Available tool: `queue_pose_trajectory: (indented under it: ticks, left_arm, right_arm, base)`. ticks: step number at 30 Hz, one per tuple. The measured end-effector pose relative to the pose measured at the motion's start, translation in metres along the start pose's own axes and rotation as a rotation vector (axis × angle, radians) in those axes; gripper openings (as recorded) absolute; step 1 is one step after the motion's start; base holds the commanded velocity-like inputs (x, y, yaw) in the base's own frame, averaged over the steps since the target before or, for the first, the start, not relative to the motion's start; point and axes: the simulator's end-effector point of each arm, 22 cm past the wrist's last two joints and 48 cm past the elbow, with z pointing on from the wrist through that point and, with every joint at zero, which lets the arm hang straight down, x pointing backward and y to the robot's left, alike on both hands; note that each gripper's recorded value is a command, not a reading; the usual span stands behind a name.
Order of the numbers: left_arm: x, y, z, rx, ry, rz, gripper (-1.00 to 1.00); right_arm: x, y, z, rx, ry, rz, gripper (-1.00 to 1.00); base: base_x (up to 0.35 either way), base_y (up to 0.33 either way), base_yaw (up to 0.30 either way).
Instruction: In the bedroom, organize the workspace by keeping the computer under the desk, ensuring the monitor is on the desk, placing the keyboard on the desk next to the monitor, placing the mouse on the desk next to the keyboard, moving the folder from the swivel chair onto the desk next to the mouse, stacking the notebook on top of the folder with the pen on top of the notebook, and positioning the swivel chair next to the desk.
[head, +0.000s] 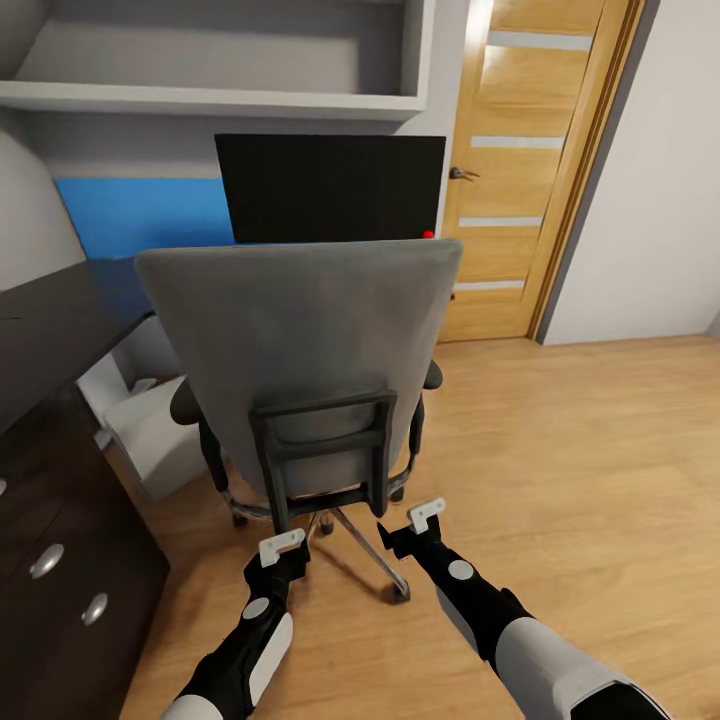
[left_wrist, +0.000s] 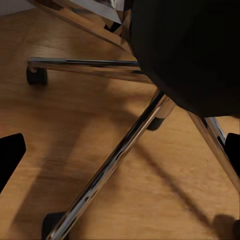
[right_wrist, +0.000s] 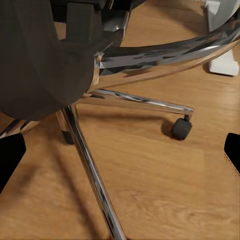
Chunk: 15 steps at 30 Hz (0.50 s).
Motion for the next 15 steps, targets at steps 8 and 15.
queue_pose_trajectory:
  ticks: [8, 15]
  left_arm:
    - [-0.0003, -0.0001, 0.0000, 0.000, -0.001, 0.000, 1.00]
    - [-0.0001, 0.0000, 0.0000, 0.000, 0.000, -0.001, 1.00]
  right_arm:
    - [0.0000, -0.0002, 0.0000, 0.001, 0.000, 0.000, 1.00]
    - [0.0000, -0.0001, 0.0000, 0.000, 0.000, 0.000, 1.00]
  base:
    - [0.326, 0.000, 0.000]
    - [0.326, 0.000, 0.000]
